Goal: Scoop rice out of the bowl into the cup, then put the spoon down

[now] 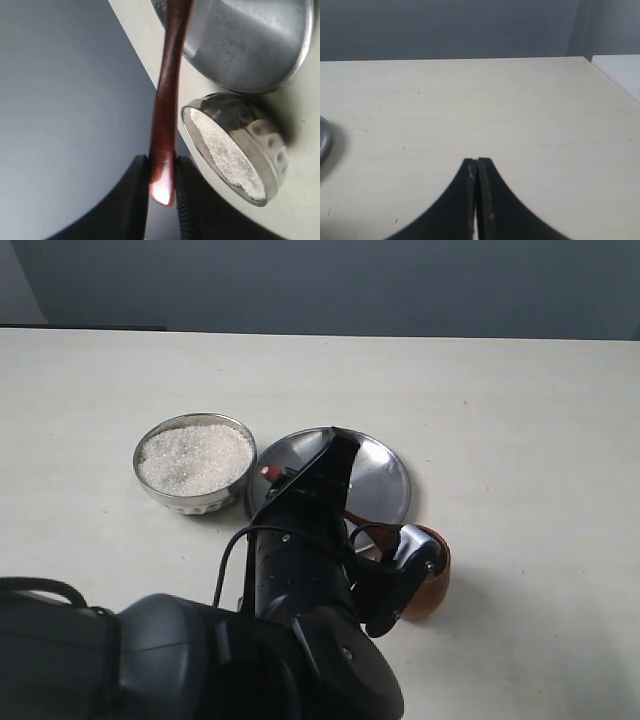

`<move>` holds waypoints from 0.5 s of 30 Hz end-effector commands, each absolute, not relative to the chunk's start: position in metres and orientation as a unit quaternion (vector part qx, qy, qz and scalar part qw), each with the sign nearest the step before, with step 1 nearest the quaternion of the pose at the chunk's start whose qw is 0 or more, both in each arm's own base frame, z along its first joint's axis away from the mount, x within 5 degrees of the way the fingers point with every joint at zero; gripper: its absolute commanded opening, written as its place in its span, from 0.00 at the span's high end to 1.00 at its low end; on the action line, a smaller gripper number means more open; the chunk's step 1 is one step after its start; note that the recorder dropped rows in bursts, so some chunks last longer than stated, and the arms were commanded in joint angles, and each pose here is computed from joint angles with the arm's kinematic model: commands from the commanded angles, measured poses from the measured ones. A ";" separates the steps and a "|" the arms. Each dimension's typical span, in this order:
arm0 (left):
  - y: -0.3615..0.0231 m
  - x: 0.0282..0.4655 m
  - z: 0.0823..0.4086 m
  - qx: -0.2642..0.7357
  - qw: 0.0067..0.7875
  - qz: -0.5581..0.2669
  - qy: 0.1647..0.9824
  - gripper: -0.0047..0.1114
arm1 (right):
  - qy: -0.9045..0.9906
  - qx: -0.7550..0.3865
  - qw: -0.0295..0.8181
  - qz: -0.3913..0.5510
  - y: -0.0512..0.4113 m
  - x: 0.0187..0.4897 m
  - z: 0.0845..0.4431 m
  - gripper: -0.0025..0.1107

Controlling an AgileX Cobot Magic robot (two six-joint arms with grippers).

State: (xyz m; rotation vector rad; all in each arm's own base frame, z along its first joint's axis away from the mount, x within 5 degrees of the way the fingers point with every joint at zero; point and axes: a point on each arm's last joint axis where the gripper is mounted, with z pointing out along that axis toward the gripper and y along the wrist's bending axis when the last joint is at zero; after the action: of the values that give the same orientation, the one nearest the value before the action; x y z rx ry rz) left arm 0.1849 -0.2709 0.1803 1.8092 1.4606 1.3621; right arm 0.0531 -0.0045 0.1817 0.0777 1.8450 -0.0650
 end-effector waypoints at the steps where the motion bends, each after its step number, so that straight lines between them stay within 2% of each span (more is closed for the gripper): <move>1: -0.271 0.186 0.184 0.651 0.234 0.504 0.518 0.96 | 0.796 0.033 0.604 -0.031 -0.005 0.053 0.181 0.98; 15: -0.276 0.191 0.191 0.643 0.244 0.500 0.526 0.96 | 0.796 0.033 0.604 -0.031 -0.005 0.053 0.181 0.98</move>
State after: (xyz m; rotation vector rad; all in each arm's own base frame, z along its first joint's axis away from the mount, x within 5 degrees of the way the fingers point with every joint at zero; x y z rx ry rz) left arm 0.1885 -0.2772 0.1876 1.7773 1.4141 1.3616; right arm 0.0531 -0.0045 0.1817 0.0777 1.8450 -0.0650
